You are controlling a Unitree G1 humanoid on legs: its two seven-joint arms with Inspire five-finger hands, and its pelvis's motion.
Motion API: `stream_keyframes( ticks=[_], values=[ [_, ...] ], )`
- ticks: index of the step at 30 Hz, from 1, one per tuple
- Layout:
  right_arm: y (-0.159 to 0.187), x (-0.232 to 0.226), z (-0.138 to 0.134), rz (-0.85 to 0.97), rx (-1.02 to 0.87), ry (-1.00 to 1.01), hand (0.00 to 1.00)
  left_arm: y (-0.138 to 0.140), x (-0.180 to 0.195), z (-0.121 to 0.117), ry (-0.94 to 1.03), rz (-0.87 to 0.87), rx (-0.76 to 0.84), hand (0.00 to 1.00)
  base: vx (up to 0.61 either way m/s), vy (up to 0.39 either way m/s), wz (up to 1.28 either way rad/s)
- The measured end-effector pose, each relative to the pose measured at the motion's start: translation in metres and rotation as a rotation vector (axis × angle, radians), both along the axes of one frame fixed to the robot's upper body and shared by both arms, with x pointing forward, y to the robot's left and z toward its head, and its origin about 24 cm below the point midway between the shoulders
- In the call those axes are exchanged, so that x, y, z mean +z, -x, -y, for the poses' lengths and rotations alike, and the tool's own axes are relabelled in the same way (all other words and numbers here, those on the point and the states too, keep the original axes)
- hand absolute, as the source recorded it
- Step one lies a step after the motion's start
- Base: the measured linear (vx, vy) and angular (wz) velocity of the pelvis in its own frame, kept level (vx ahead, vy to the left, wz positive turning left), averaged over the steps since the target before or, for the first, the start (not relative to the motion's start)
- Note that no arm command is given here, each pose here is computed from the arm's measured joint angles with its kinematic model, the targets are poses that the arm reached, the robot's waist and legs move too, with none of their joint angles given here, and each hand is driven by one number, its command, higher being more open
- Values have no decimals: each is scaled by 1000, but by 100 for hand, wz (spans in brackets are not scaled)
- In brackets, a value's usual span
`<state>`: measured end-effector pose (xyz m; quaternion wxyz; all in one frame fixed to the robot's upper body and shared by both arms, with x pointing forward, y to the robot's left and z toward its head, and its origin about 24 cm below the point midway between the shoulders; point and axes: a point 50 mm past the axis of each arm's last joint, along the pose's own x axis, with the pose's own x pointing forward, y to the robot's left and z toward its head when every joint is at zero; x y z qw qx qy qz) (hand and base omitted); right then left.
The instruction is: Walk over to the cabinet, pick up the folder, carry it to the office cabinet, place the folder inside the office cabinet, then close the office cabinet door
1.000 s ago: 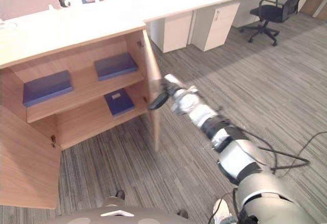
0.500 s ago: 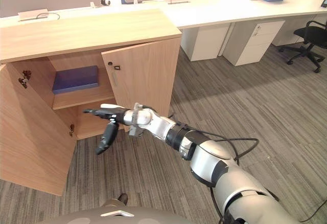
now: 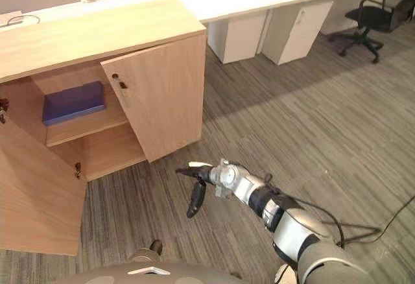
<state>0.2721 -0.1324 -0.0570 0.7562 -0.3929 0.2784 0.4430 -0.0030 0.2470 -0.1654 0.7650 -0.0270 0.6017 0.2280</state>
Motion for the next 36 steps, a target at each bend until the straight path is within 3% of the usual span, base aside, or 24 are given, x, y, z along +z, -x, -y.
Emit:
stream_keyframes(
  ticks=[2, 8, 12, 18, 24, 36],
  values=[
    [15, -20, 13, -67, -141, -12, 100, -6, 0, 1, -1, 16, -8, 100, 17, 8, -7],
    [75, -73, 63, -214, -914, -107, 100, -11, -4, 17, 32, 20, -10, 100, 8, 21, -7],
    [142, -94, 107, -271, -1585, -148, 100, -11, -5, 18, 28, -1, 34, 100, -9, 20, -18],
    [228, -106, 131, -343, -2175, -156, 100, -11, -3, 11, 10, 3, 94, 100, -3, 17, -16],
    [254, -115, 102, -436, -2434, -287, 100, -9, -4, 14, 18, 11, 165, 100, 4, 16, -8],
    [241, -113, 103, -394, -2298, -240, 100, -12, -8, 33, 62, 10, 226, 100, -15, 8, 7]
  ],
)
